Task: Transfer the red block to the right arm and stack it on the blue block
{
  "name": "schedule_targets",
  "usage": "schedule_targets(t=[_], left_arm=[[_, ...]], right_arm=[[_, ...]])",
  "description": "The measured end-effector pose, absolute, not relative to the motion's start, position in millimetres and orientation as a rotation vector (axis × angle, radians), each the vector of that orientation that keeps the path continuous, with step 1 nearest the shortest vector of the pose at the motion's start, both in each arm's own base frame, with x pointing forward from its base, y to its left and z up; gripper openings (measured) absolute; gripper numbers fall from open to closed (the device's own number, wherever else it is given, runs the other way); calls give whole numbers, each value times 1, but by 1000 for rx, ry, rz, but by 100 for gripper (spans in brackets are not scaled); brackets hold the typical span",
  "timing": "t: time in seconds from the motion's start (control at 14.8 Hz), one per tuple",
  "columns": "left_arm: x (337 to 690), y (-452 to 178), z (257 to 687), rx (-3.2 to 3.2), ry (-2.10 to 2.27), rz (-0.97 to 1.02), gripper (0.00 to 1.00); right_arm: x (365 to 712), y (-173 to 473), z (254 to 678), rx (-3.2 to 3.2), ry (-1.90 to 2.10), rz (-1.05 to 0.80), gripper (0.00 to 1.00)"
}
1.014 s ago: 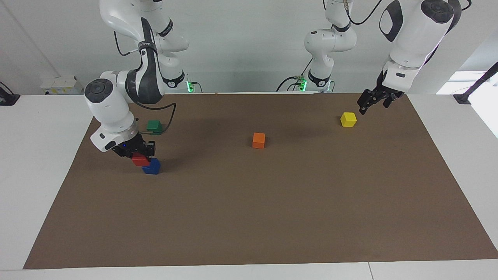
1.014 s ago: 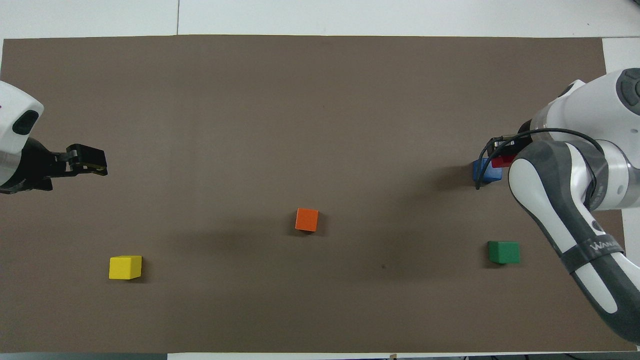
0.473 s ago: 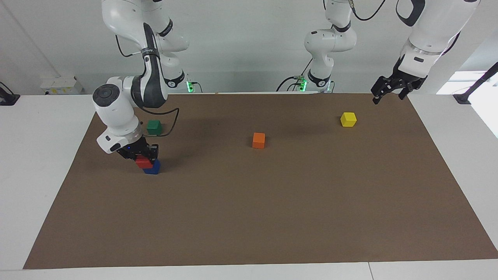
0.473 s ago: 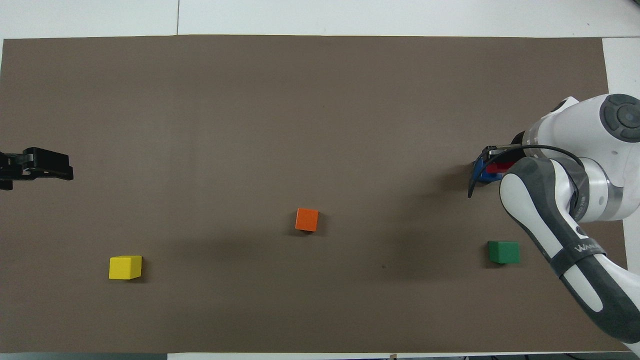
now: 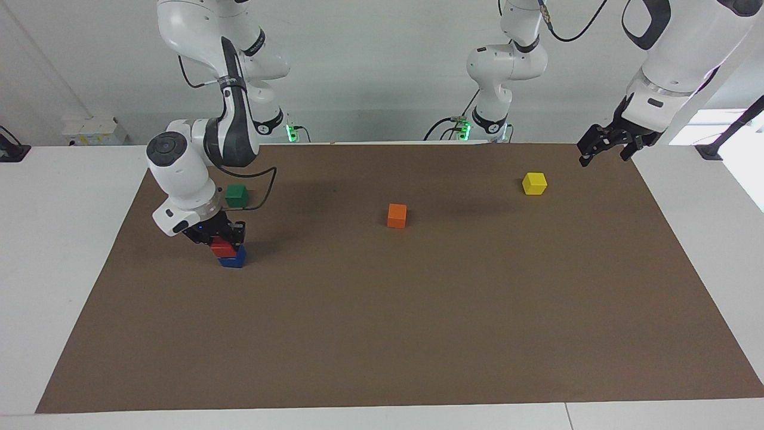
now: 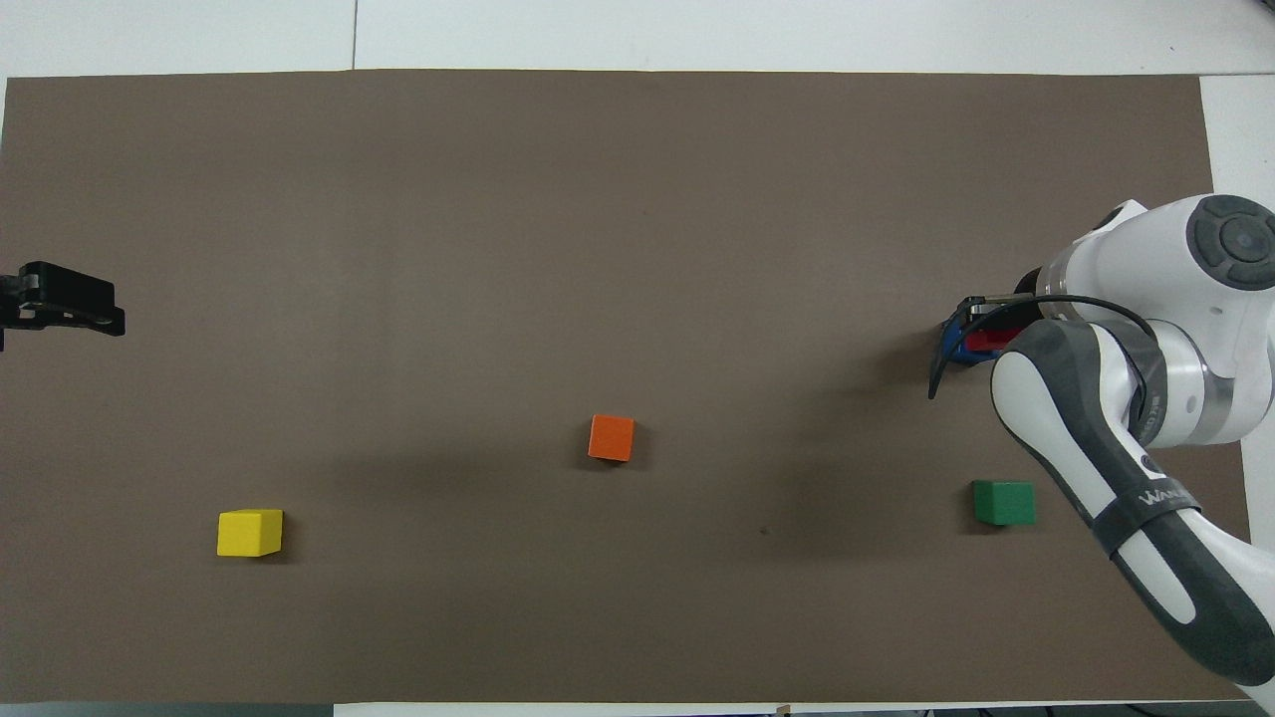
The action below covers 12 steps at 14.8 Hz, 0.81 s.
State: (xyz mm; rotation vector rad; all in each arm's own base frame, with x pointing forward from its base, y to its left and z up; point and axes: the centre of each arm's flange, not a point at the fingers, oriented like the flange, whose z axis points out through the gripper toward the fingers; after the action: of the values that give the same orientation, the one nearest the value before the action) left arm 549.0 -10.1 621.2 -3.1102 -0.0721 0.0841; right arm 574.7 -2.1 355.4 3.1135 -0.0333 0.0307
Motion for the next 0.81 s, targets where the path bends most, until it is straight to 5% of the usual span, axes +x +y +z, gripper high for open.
schedule_targets(t=[0.81], left_arm=[[548, -20, 627, -3112, -39, 63, 100]], right_arm=[[571, -2, 347, 3114, -65, 51, 56]])
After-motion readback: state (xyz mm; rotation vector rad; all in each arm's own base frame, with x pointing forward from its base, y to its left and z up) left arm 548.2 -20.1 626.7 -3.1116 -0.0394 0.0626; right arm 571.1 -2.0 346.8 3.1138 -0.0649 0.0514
